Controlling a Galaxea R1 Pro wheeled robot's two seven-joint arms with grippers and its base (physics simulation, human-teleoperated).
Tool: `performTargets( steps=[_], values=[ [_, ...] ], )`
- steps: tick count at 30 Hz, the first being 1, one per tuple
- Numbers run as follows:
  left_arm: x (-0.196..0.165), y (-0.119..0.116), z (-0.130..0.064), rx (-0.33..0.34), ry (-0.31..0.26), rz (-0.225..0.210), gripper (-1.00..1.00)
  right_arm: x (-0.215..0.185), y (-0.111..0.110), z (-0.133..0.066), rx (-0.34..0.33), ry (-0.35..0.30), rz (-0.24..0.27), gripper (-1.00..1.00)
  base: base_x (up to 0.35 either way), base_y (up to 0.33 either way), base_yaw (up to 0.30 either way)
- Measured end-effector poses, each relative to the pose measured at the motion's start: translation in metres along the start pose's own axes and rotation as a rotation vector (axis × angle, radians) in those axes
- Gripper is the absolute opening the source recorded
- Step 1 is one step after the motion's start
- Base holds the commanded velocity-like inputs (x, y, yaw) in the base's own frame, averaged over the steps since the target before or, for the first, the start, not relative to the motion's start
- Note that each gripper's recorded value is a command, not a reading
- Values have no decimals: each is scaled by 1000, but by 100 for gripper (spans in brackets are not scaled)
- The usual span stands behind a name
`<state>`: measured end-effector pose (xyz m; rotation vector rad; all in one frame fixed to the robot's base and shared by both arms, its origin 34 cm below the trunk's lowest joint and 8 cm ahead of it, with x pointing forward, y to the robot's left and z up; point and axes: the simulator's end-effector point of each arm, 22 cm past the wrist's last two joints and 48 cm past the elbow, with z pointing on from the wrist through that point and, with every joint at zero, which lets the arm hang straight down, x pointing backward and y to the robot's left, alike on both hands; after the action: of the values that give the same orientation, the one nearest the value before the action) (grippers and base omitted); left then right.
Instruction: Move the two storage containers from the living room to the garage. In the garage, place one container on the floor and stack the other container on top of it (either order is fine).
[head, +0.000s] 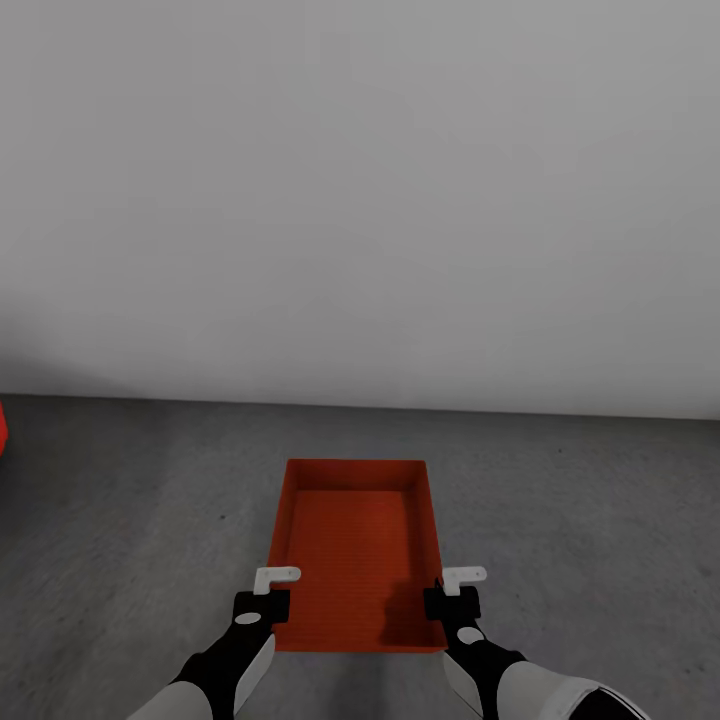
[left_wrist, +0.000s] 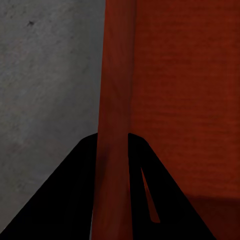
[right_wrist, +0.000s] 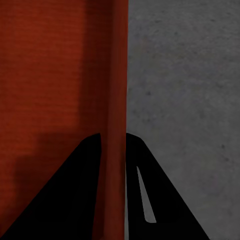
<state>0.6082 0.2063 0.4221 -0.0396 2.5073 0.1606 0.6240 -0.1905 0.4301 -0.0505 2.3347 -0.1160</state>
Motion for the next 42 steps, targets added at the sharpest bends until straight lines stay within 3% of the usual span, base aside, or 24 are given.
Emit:
performTargets(
  steps=[42],
  values=[
    [64, -8, 61, 0, -1, 1, -100, 74, 9, 49, 0, -1, 1, -100, 0, 0, 0]
  ],
)
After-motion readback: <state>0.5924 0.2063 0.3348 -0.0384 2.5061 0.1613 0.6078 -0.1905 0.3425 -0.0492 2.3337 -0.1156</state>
